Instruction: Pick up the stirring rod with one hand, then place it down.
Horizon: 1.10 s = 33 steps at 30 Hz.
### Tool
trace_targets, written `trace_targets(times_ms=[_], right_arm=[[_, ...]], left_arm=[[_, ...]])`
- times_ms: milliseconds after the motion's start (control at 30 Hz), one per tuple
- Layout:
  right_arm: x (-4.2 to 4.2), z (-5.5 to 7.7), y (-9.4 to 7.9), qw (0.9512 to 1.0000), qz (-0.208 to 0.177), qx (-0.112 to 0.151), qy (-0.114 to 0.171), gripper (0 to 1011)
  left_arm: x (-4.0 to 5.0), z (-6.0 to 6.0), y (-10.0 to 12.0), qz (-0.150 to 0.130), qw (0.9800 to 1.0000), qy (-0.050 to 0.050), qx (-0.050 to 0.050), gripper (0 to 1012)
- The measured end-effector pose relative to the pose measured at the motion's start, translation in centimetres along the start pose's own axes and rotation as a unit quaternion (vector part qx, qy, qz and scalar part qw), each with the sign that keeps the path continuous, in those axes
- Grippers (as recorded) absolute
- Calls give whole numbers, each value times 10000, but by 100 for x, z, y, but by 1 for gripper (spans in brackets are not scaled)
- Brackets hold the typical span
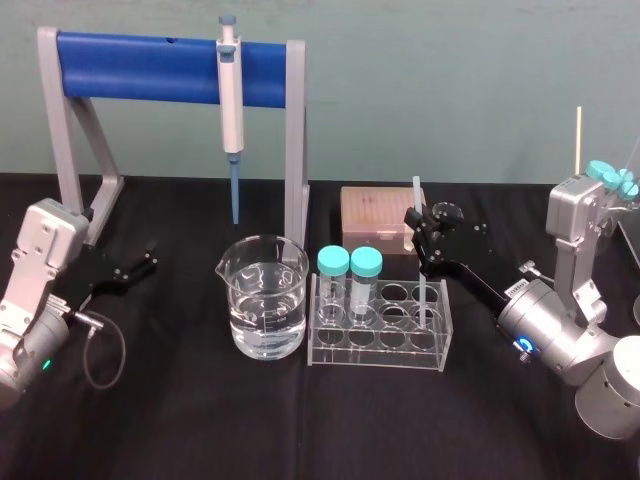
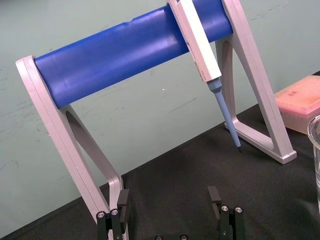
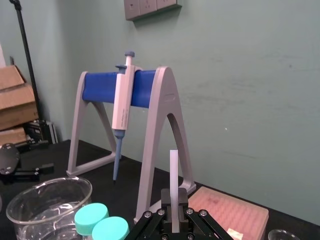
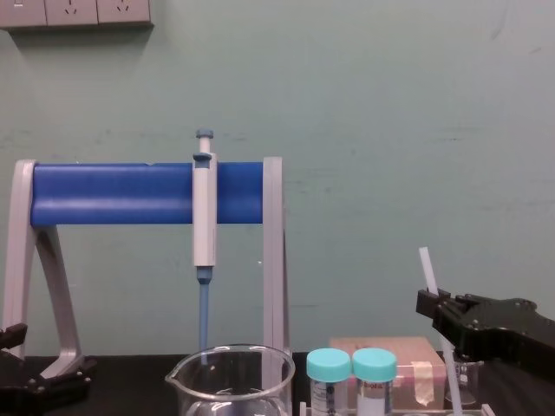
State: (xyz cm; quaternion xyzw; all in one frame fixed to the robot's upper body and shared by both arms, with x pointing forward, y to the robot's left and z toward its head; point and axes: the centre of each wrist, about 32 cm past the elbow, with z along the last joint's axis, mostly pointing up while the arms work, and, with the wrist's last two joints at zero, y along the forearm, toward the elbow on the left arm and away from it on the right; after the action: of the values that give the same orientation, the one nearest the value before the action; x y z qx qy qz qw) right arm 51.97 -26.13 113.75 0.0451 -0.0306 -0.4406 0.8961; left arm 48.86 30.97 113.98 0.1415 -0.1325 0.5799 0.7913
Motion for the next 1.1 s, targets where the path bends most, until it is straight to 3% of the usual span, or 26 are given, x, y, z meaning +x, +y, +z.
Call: trace_targets(times_ms=[500, 667, 1100], right_arm=[[-3, 1, 0, 10000, -21, -28, -24, 73], [-2, 2, -1, 10000, -19, -21, -22, 174], [0, 3, -1, 10000, -15, -11, -17, 585]], left_arm=[[0, 0, 0, 0, 10000, 0, 0, 1001], [0, 0, 0, 0, 10000, 0, 0, 1000], [0, 0, 0, 0, 10000, 0, 0, 1000]])
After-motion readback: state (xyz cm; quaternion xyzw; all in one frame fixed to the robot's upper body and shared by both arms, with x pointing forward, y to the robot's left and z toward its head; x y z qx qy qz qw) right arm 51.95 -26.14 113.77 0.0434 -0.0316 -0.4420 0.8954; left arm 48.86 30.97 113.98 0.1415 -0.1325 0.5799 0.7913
